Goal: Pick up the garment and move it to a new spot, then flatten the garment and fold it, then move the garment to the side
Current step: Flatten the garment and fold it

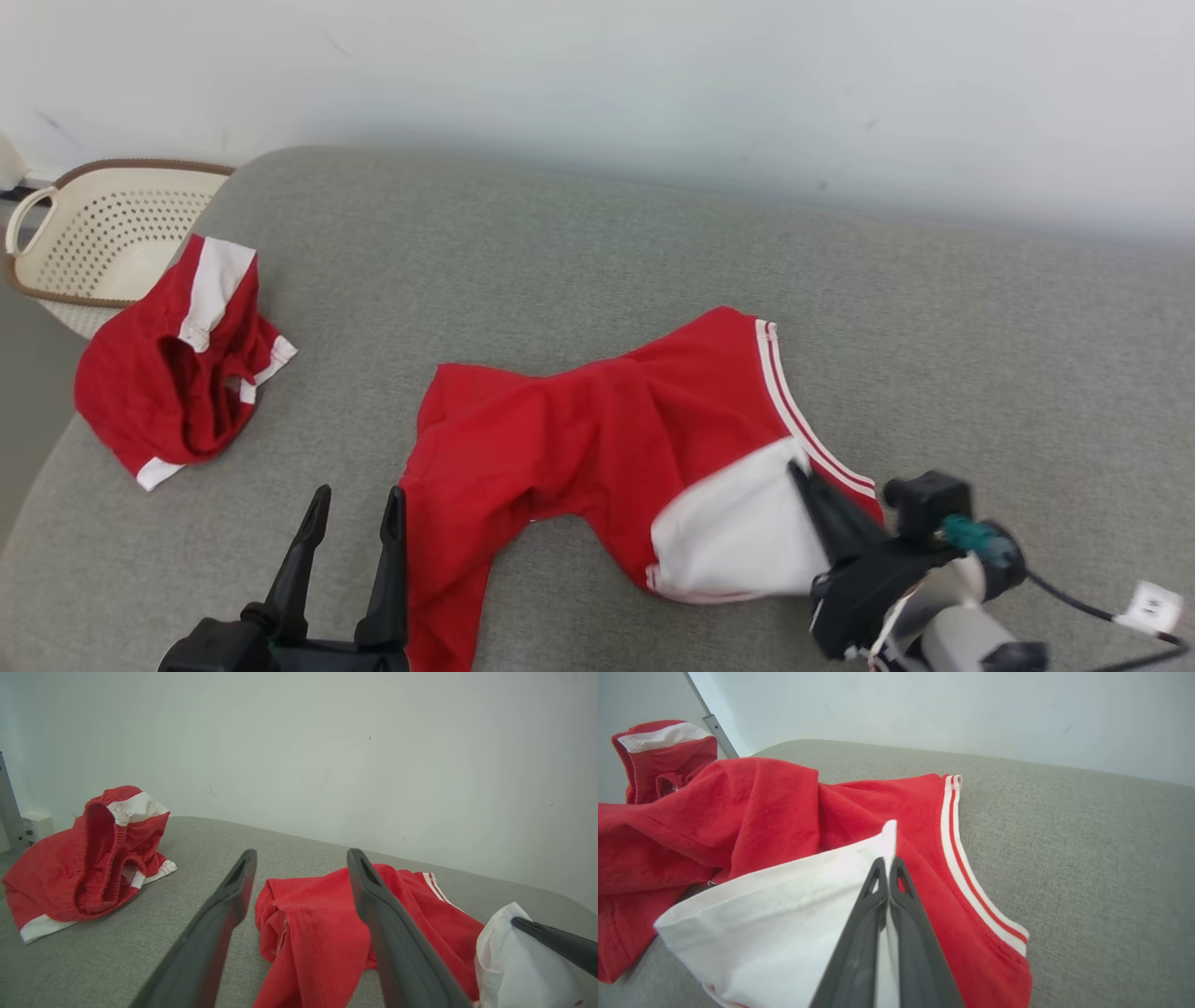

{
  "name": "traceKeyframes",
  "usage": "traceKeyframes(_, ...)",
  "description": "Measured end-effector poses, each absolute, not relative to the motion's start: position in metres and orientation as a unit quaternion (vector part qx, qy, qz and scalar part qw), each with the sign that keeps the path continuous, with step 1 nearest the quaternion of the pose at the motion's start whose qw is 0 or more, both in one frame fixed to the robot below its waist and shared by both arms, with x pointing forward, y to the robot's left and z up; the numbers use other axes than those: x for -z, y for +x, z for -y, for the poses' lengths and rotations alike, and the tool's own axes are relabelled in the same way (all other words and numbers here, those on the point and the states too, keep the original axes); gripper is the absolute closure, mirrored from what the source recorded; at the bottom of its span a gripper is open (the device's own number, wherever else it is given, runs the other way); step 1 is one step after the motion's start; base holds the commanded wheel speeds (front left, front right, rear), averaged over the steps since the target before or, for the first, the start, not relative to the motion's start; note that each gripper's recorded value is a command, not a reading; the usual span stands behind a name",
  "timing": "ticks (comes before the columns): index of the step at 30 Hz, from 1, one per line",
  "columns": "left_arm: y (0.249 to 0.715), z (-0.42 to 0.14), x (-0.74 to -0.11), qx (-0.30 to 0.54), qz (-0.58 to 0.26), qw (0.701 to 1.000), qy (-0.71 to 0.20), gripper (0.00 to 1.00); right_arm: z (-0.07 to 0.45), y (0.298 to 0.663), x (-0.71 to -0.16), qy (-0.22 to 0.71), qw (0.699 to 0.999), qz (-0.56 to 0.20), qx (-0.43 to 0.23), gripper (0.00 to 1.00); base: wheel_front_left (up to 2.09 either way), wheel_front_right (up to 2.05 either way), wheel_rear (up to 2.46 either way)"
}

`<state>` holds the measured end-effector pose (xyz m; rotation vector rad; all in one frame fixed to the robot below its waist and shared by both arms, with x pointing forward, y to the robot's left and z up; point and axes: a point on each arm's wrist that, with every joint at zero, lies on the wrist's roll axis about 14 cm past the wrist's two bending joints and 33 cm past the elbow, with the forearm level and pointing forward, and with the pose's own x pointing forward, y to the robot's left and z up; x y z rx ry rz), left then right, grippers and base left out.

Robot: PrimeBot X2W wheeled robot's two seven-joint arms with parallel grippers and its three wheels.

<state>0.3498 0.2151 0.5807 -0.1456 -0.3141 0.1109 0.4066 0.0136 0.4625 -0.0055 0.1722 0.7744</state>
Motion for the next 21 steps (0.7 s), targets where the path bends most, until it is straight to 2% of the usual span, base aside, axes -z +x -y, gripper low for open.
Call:
traceKeyframes(11, 0.36, -0.202, -0.576, -0.036, 0.149, 0.985, -0.083, 0.0, 0.035, 0.435, -0.531, -0.027, 0.945, 0.055, -0.322, 1.0, 0.0, 0.0, 0.0)
traceKeyframes(21, 0.379, -0.182, -0.569, -0.006, 0.138, 0.986, -0.09, 0.0, 0.102, 0.431, -0.573, -0.08, 0.954, 0.131, -0.257, 1.0, 0.0, 0.0, 0.0)
